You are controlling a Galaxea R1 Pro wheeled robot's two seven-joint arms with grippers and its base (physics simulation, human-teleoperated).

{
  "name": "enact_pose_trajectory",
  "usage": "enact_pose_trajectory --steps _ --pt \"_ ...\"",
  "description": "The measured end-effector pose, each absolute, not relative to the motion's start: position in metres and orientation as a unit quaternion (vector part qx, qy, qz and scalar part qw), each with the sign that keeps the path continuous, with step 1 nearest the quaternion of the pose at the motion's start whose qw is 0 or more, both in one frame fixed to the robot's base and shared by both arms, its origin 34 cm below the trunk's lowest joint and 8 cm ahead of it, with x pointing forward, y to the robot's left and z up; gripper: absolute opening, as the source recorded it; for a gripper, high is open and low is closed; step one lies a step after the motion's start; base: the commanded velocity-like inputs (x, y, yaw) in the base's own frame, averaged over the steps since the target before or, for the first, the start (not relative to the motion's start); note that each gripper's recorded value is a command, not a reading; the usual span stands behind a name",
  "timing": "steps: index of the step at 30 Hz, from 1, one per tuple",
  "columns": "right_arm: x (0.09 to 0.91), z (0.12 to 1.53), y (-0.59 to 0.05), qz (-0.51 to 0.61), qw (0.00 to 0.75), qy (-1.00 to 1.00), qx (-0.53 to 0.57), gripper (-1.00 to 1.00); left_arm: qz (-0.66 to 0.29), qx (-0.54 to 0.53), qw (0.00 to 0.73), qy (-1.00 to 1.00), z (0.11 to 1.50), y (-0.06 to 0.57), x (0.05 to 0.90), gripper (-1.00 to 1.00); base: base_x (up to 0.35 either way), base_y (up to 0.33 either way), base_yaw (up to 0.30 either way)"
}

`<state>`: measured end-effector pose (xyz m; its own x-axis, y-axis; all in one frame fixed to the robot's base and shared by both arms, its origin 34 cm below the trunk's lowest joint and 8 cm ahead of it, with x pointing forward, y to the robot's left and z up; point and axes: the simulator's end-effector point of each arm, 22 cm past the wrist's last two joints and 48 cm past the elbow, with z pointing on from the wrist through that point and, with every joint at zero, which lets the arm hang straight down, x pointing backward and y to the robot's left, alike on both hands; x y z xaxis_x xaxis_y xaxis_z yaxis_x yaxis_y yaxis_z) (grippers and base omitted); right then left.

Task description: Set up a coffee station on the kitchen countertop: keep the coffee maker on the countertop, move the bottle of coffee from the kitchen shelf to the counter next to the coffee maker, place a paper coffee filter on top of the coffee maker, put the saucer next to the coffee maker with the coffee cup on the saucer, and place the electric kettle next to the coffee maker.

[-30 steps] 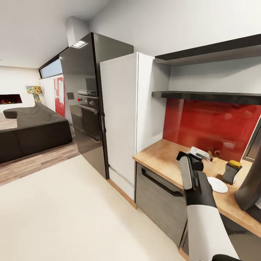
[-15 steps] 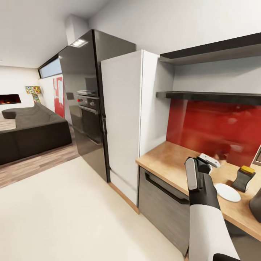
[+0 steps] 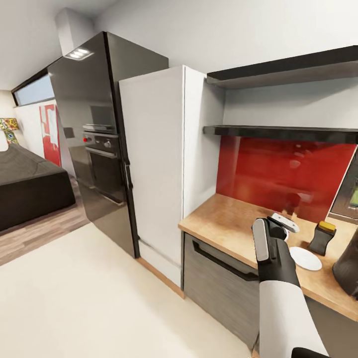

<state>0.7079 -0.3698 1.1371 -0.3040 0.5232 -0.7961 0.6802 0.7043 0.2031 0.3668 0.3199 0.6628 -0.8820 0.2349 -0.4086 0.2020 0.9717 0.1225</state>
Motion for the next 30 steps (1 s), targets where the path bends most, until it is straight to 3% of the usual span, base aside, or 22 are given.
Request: enact_pose_trajectory --steps 17,21,25,30 --pt "0.709 1.132 -0.369 -0.088 0.452 0.805 0.373 -1.00 0.037 0.113 0.212 0.970 0.661 0.319 0.364 1.00 0.090 0.071 -0.292" --pt "0.708 1.126 -0.363 -0.087 0.436 0.821 0.357 -1.00 0.037 0.113 0.211 0.970 0.660 0.319 0.363 1.00 0.090 0.034 -0.085" --pt "0.694 1.097 -0.336 -0.068 0.357 0.884 0.294 -1.00 0.036 0.113 0.212 0.970 0.660 0.318 0.364 1.00 0.090 0.019 -0.015" --pt "0.695 1.097 -0.331 -0.063 0.354 0.890 0.282 -1.00 0.036 0.114 0.211 0.970 0.660 0.319 0.363 1.00 0.083 0.002 -0.002"
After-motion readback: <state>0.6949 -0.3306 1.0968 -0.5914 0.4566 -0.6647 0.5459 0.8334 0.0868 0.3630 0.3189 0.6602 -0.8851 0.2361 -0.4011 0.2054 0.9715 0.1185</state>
